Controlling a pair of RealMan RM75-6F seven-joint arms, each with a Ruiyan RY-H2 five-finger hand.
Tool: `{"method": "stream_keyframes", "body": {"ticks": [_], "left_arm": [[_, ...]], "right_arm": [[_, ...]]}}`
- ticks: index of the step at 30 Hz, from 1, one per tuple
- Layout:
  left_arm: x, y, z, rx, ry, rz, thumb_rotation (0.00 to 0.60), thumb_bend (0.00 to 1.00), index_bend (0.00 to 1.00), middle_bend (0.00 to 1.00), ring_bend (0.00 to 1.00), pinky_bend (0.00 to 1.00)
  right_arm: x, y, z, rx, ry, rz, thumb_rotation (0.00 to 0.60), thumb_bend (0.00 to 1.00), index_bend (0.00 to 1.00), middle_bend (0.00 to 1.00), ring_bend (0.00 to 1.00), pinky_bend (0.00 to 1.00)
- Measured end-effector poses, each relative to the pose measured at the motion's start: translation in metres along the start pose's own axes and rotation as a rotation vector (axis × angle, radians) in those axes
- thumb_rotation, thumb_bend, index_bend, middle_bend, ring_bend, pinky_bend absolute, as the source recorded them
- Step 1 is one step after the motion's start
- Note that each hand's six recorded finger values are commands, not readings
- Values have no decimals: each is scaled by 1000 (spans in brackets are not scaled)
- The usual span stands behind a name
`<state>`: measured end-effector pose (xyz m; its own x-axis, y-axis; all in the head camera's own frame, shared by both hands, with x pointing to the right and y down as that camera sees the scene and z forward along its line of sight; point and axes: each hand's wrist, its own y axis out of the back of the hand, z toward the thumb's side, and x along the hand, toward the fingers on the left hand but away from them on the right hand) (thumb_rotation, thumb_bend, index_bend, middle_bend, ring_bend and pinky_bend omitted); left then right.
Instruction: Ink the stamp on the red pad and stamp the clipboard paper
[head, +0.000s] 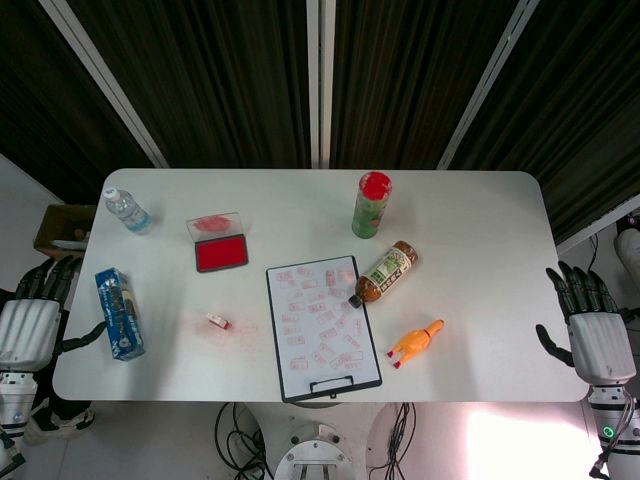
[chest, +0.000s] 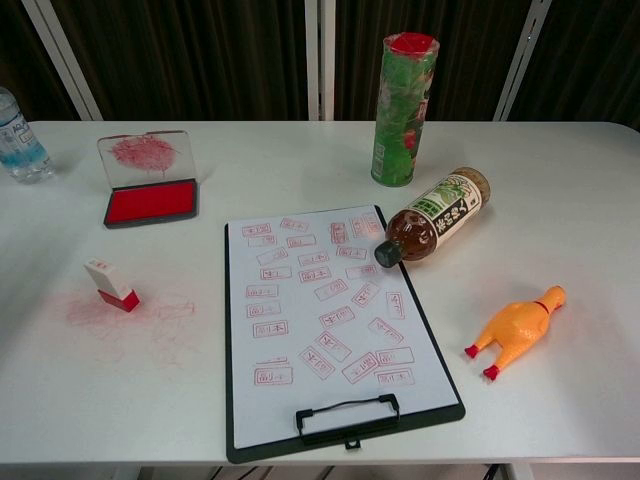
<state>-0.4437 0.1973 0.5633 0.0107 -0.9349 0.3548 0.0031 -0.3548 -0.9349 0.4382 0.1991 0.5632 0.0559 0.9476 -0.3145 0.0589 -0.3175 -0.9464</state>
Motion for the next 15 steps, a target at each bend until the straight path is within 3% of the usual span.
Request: {"method": "stream_keyframes", "body": {"ticks": [8,15], "left_arm": [[-2,-4,5,2,-16,-25,408,159,69,78,41,136],[2,-6,25,-4,-98,-41,438,160,77,82,45,148]], "right_arm": [[1,-2,-6,-9,-8,0,600,229,0,0,0,0],[-1,3,-10,-19,-21,-13,600,229,0,0,0,0]]}}
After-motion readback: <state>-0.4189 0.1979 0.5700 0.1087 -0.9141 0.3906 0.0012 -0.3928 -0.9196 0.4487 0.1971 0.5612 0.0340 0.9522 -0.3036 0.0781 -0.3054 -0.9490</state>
